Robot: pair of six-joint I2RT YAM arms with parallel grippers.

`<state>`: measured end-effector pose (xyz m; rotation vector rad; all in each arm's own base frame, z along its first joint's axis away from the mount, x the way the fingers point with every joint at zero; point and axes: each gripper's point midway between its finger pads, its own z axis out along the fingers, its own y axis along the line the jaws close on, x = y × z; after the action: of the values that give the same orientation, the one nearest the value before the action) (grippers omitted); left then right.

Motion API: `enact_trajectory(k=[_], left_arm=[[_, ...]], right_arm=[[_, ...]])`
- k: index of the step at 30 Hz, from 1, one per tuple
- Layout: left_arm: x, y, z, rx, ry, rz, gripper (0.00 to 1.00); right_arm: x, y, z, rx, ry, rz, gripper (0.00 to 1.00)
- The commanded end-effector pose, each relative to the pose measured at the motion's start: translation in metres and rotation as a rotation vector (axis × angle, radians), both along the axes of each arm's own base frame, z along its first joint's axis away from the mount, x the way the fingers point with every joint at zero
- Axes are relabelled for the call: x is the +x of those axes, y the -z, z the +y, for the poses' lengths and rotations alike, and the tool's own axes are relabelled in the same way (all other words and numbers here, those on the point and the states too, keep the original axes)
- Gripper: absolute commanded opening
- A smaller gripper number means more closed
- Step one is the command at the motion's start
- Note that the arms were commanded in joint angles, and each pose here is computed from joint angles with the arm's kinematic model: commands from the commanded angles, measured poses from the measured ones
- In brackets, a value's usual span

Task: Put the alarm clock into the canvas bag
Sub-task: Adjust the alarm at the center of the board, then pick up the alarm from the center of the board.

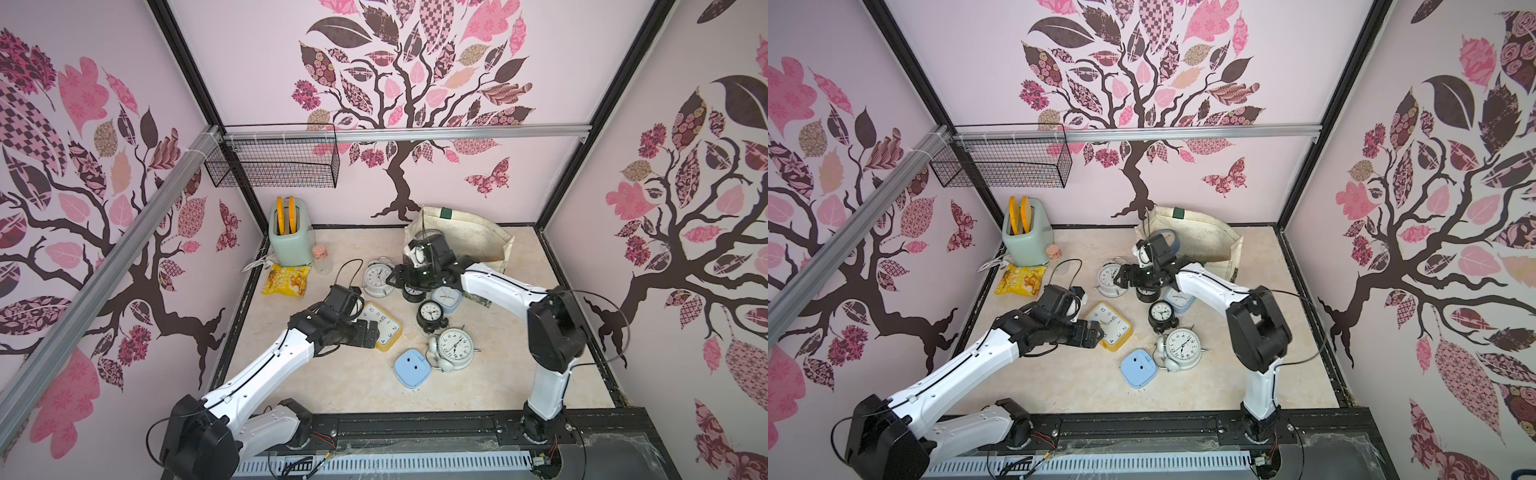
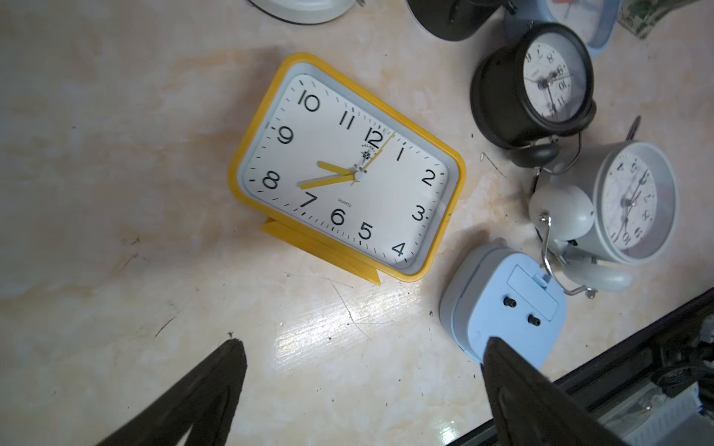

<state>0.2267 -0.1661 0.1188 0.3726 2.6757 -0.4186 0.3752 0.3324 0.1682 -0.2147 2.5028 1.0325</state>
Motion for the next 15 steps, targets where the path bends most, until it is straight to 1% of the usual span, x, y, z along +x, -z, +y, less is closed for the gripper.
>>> enact_trajectory(k=[1,2,4,7,9,12,15], left_arm=[[0.005,0.010,0.000,0.081,0.107,-0.038,0.98],[0.009,0.014,0.004,0.116,0.093,-0.041,0.98],[0.011,0.018,-0.001,0.106,0.124,-0.043,0.98],[0.013,0.031,0.003,0.164,0.107,-0.017,0.98],[0.010,0.042,-0.003,0.161,0.129,0.021,0.98],[0.005,0.054,-0.006,0.198,0.135,0.055,0.98],[0.000,0.058,-0.007,0.222,0.133,0.056,0.98]], right_arm=[[-0.023,-0.062,-0.009,0.074,0.010,-0.116,0.97],[-0.029,-0.067,-0.015,0.078,0.014,-0.128,0.99],[-0.041,-0.073,-0.023,0.085,0.011,-0.143,1.00],[-0.055,-0.079,-0.032,0.074,-0.005,-0.153,1.00],[-0.062,-0.082,-0.036,0.075,-0.015,-0.158,1.00],[-0.068,-0.086,-0.040,0.071,-0.018,-0.169,1.00],[-0.072,-0.088,-0.042,0.078,-0.024,-0.173,1.00]])
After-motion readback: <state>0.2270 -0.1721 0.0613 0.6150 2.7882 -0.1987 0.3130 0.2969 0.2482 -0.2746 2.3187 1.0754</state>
